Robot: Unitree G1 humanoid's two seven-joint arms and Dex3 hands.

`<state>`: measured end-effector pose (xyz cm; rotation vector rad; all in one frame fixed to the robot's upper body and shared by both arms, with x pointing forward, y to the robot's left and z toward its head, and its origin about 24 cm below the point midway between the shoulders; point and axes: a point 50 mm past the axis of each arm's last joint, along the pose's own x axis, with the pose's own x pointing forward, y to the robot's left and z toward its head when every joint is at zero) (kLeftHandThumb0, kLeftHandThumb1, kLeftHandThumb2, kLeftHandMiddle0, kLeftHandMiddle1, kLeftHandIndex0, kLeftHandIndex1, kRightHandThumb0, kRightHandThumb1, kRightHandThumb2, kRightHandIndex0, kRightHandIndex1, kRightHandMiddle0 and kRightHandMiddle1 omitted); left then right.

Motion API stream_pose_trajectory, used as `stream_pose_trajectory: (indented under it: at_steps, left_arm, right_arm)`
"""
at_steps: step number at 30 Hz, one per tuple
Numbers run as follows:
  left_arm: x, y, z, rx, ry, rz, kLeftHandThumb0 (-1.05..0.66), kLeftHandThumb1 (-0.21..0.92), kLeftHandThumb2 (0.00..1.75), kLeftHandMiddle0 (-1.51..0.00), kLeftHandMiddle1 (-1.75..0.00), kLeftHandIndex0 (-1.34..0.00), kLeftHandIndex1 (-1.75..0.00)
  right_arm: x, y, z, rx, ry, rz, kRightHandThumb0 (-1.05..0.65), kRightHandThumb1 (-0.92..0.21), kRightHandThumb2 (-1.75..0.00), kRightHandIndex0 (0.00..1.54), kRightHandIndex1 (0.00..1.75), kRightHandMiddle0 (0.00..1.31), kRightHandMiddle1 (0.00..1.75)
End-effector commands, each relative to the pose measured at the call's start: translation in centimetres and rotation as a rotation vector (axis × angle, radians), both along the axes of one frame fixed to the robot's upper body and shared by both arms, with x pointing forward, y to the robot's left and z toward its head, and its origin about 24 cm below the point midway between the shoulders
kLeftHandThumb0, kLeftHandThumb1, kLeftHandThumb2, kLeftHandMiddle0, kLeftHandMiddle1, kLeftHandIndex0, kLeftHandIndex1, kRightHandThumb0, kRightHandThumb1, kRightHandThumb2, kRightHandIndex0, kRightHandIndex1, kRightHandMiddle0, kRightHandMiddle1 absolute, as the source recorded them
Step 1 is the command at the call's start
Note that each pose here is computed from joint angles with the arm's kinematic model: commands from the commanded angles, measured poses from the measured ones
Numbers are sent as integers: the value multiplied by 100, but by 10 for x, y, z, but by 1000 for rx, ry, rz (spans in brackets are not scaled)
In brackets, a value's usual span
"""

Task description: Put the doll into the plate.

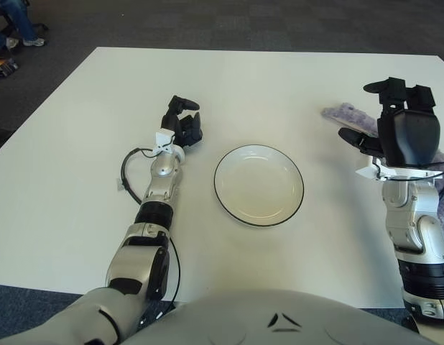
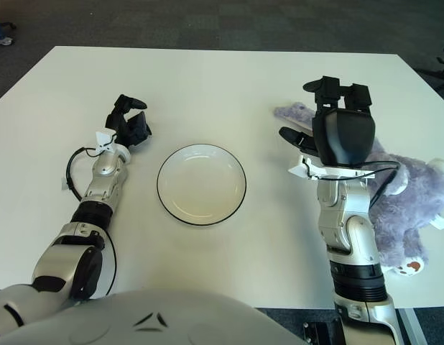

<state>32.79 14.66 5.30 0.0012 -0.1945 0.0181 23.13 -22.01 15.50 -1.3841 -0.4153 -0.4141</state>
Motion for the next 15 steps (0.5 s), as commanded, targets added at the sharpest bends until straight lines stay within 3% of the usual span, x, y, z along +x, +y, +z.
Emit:
stream_pose_trajectory:
  at_steps: [1, 15]
  left_arm:
    - [-12, 1, -23, 12, 70, 4, -38, 67, 87, -90, -175, -35, -175]
    - [-12, 1, -22, 3, 63, 5, -38, 67, 87, -91, -175, -35, -175]
  right_arm:
    - [-8, -2, 6, -34, 28, -33, -60, -45, -84, 2, 53, 0, 74]
    - [-37, -9, 14, -108, 214, -170, -62, -41, -84, 3, 43, 0, 56]
